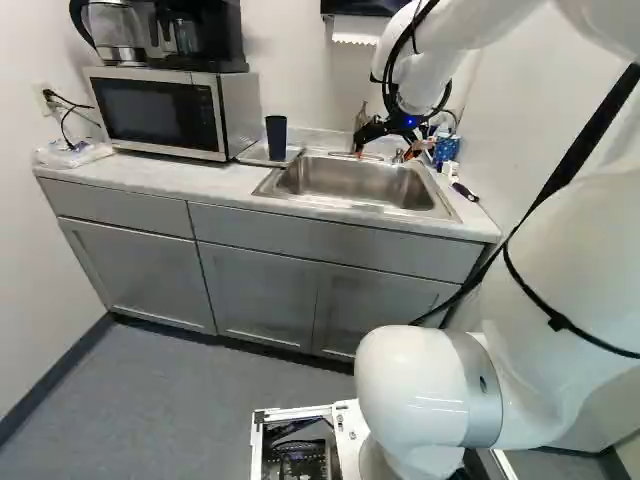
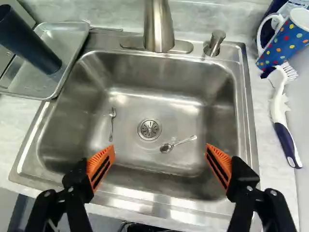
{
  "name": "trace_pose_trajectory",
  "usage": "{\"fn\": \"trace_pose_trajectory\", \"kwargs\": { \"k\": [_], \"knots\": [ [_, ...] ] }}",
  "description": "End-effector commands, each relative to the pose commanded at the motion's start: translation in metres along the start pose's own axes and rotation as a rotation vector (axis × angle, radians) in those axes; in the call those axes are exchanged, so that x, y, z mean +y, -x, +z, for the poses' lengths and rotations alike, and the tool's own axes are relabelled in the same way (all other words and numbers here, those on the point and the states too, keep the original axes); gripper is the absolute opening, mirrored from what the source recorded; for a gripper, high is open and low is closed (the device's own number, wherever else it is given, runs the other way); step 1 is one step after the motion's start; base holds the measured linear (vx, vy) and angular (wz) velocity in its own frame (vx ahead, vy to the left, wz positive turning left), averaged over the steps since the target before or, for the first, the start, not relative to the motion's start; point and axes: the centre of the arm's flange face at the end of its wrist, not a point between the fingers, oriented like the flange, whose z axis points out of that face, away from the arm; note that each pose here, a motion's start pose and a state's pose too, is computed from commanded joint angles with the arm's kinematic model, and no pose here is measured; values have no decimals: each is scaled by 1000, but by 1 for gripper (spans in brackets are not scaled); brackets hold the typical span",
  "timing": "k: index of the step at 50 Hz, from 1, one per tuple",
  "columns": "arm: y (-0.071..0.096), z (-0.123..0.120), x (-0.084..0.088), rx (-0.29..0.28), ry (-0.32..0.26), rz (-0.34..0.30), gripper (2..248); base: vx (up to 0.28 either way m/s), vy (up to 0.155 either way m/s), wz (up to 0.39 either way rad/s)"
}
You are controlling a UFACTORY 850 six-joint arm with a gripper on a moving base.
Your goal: Rinse the cup and place it in the tray
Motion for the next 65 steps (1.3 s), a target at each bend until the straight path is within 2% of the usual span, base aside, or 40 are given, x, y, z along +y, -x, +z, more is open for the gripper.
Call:
{"fn": "trace_pose_trajectory", "kwargs": {
  "k": [26,65],
  "knots": [
    [0,0,0,0,0,0,247,0,0,2],
    [0,0,0,0,0,0,247,-21,35,23]
  ]
}}
